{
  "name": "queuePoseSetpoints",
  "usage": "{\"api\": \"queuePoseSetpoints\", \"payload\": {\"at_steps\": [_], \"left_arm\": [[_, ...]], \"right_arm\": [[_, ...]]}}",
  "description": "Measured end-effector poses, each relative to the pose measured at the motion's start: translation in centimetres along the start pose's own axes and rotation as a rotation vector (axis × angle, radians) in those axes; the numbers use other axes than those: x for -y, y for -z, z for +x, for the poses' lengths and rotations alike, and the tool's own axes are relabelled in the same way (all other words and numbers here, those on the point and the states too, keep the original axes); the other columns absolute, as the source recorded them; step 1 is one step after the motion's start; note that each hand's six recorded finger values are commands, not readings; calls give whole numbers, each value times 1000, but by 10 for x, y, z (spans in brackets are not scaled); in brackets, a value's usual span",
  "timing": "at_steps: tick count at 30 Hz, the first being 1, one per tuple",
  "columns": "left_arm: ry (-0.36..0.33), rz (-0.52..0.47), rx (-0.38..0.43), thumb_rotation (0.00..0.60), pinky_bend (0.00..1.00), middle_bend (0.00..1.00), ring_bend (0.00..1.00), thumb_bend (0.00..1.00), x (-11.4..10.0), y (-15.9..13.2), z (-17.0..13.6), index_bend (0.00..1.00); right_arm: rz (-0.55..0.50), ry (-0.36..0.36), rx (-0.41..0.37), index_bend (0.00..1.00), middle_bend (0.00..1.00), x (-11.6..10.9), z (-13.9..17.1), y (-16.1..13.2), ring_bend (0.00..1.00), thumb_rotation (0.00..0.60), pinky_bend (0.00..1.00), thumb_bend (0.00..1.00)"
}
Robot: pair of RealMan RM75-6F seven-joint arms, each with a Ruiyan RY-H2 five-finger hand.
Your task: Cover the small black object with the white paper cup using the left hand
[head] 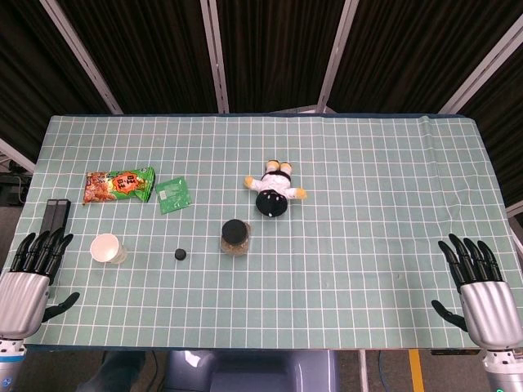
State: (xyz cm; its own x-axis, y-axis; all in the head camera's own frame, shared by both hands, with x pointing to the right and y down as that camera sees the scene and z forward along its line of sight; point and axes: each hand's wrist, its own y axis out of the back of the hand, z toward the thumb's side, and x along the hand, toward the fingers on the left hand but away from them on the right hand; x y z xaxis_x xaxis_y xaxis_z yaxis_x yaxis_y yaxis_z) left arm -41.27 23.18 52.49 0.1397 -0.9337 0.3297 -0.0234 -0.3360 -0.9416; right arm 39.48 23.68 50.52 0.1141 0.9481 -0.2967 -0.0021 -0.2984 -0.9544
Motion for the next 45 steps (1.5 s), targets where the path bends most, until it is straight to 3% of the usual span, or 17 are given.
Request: {"api": "queuePoseSetpoints", "payload": {"at_steps": [7,12,17,23,32,36,40,45], "left_arm": [[2,17,-1,600,0,0,0,19,2,1,-2,0],[31,92,34,600,0,0,0,18,16,-5,4,0],[126,307,119,600,0,0,0,17,60,-12,21,0],[188,569,201,600,0,0,0,18,107,-16,47,0],[136,824,275,600,0,0,0,24,136,-20,76,25],[110,885,317,600,2,0,0,24,142,-27,82,75],[91,917,353,600,100,59,42,24,148,-30,86,148],[80,945,393,600,285,233,234,26,157,-31,89,286]], "right_arm": [[-16,-1,-3,57,0,-2,0,-1,0,600,0,0],[-20,-2,0,57,0,-3,0,0,0,600,0,0],[-21,-6,27,57,0,-3,-2,8,0,600,0,0],[-19,-10,27,57,0,-2,-2,9,0,600,0,0],[-20,-10,37,57,0,-2,-3,11,0,600,0,0],[-18,-13,41,58,0,-1,-3,12,0,600,0,0],[-16,-14,45,57,0,-1,-4,13,0,600,0,0],[-16,-13,53,57,0,-1,-4,16,0,600,0,0]]}}
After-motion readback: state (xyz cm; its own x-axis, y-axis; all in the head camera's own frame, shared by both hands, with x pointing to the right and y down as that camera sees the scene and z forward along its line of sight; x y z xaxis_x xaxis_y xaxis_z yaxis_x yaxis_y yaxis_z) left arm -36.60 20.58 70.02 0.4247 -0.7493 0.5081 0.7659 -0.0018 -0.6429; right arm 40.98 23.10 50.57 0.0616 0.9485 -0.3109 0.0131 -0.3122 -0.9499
